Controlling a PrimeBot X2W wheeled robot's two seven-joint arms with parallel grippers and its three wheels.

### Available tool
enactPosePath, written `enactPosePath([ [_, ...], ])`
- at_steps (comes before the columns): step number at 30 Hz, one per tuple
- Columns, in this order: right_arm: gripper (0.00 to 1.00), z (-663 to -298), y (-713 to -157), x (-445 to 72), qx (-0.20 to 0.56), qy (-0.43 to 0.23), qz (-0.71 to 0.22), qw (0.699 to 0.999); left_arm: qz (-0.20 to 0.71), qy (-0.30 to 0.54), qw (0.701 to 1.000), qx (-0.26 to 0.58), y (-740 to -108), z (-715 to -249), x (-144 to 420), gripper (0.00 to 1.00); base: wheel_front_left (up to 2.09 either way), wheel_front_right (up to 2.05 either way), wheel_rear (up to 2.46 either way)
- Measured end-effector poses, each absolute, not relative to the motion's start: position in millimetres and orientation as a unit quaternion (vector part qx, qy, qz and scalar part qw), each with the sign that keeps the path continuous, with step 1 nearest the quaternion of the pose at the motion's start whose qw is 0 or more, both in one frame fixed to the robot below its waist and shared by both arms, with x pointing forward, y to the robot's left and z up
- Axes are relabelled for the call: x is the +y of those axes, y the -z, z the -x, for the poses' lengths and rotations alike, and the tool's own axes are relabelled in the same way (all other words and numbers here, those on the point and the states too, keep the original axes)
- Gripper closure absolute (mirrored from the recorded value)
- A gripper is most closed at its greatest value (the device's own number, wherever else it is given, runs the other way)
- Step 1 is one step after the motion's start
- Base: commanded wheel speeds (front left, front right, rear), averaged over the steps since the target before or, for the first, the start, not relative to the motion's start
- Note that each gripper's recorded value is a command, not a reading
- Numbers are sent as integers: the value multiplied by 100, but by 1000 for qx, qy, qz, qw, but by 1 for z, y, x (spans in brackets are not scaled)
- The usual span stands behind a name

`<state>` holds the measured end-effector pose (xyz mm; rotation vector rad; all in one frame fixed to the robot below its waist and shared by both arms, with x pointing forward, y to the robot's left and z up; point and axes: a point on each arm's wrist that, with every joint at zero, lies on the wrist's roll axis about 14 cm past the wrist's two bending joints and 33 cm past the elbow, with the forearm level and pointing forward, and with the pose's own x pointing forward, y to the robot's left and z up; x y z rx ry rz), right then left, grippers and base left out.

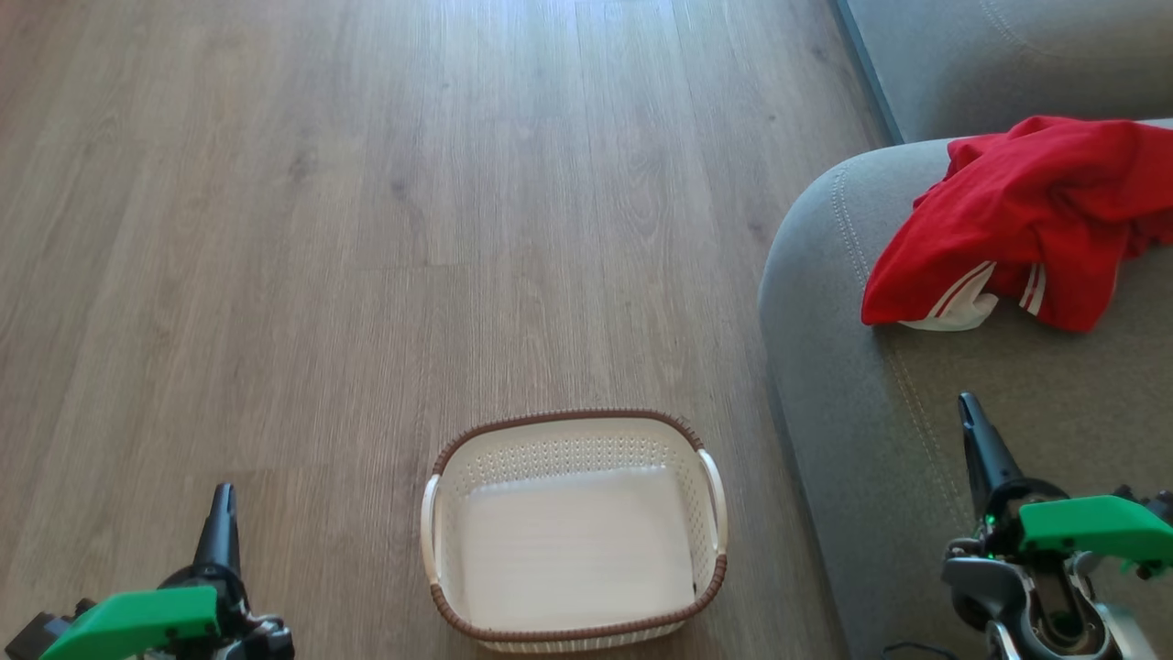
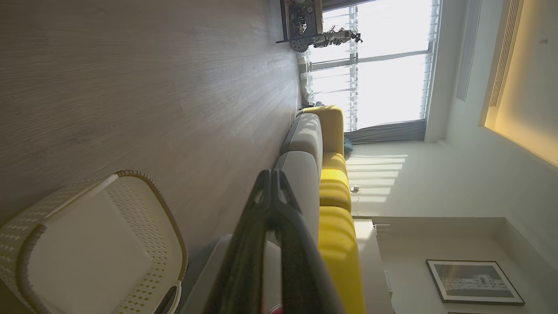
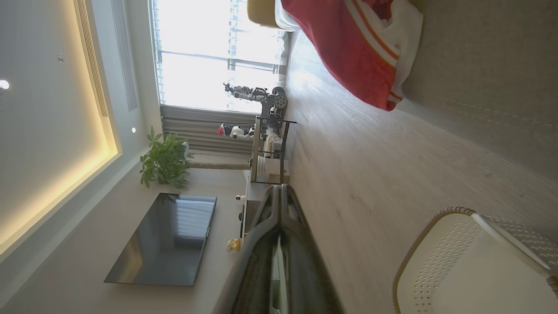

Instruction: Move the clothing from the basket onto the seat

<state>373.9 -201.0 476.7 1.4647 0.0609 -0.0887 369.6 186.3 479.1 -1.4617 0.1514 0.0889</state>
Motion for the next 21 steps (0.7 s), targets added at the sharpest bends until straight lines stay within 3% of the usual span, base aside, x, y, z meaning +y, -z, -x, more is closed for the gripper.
enactPosePath([
  [10, 100, -377, -482, -205, 17, 40, -710, 703, 705, -23, 707, 46, -492, -377, 187, 100, 0, 0, 0],
  [21, 100, -379, -485, -205, 18, 34, -711, 702, 709, -26, 704, 42, -492, -377, 188, 100, 0, 0, 0],
])
